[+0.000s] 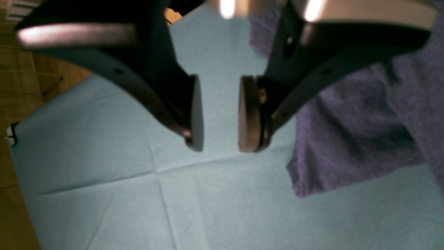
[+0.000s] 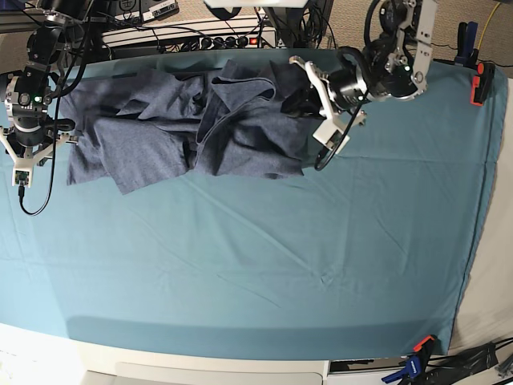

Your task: Fold the T-shirt properly

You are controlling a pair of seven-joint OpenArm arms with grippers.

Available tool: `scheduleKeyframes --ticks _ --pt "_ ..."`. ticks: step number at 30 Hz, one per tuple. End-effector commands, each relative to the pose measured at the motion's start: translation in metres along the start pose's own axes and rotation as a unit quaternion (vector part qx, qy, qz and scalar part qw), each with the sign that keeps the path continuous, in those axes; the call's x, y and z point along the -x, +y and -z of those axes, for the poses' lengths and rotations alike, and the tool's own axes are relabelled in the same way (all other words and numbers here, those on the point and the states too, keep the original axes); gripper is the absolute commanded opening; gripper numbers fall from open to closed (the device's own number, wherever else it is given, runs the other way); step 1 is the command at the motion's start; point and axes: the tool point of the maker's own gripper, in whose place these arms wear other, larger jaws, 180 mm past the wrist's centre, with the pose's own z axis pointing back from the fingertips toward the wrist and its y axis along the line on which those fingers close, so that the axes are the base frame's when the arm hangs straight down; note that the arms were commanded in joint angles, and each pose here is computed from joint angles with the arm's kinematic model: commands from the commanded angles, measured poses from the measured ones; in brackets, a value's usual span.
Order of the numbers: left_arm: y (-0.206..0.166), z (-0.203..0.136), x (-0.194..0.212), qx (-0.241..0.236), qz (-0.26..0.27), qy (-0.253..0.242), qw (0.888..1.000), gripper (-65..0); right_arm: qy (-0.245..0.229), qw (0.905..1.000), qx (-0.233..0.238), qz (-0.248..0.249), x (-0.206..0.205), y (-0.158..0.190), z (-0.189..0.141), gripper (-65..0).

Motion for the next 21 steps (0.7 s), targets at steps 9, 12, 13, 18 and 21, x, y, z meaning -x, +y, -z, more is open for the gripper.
scheduleKeyframes --ticks 9,12,13,18,21 --pt "-0.057 0.043 0.0 0.032 0.066 0.001 0.997 -65.0 -0.032 0.9994 0.014 -0.003 -0.018 -0.01 -0.002 -46.3" --pt "-0.077 0.056 0.006 0.044 0.09 0.011 0.995 -65.0 -0.032 0.9994 0.014 -0.003 -0.018 -0.01 -0.002 -46.3" --pt "-0.083 0.06 0.005 0.046 0.1 0.011 0.994 -65.0 -0.032 0.9994 0.014 -0.003 -0.018 -0.01 -0.002 -46.3" --pt "-0.107 0.072 -0.017 0.06 0.134 -0.017 0.989 -65.0 -0.039 0.9991 -0.016 0.009 -0.02 0.0 -0.003 -46.3" --pt "-0.11 0.074 -0.029 0.063 0.143 -0.029 0.987 -65.0 -0.033 0.9914 -0.126 0.016 -0.019 0.039 -0.008 -45.9"
